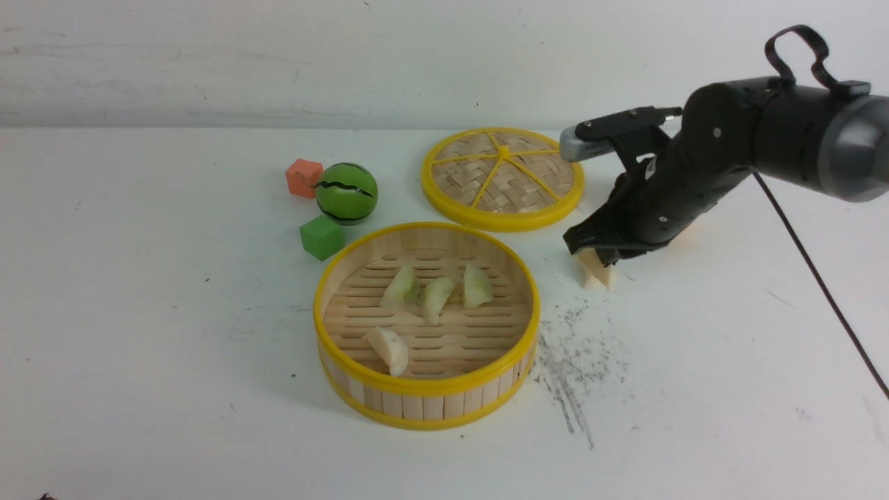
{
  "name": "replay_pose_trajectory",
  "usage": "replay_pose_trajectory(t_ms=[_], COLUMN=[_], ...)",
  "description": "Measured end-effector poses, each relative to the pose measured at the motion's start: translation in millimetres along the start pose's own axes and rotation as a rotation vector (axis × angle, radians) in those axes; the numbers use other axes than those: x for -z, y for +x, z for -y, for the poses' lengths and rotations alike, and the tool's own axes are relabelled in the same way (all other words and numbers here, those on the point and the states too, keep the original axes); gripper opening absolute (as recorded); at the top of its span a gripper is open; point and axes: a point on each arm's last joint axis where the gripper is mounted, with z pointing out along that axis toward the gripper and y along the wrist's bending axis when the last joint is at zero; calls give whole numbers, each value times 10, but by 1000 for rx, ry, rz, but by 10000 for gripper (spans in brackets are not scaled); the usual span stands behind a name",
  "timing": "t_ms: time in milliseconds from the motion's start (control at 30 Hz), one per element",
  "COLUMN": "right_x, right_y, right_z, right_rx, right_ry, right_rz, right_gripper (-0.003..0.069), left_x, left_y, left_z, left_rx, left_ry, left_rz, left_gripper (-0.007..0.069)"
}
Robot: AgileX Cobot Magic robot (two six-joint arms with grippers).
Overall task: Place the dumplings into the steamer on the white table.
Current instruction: 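Reach for and grasp a dumpling lying on the table beside the steamer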
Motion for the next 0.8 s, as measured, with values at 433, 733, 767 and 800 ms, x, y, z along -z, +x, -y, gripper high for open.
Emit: replay_pose_trajectory(t_ms=[433,733,767,800], right_x=[-476,-349,-319,-301], right_y=[236,205,201,200], right_z=[20,32,30,29], right_rx=[-7,20,20,20], right_ry=[-9,11,10,10], right_rz=[-174,-169,-172,-175], right_gripper=[-10,-10,-10,-10], left_x=[0,0,0,0], left_y=[0,0,-1,-1], left_z=[0,0,0,0], left_rx=[0,0,0,0], left_ry=[0,0,0,0], left_rz=[0,0,1,1], left_gripper=[24,28,29,30])
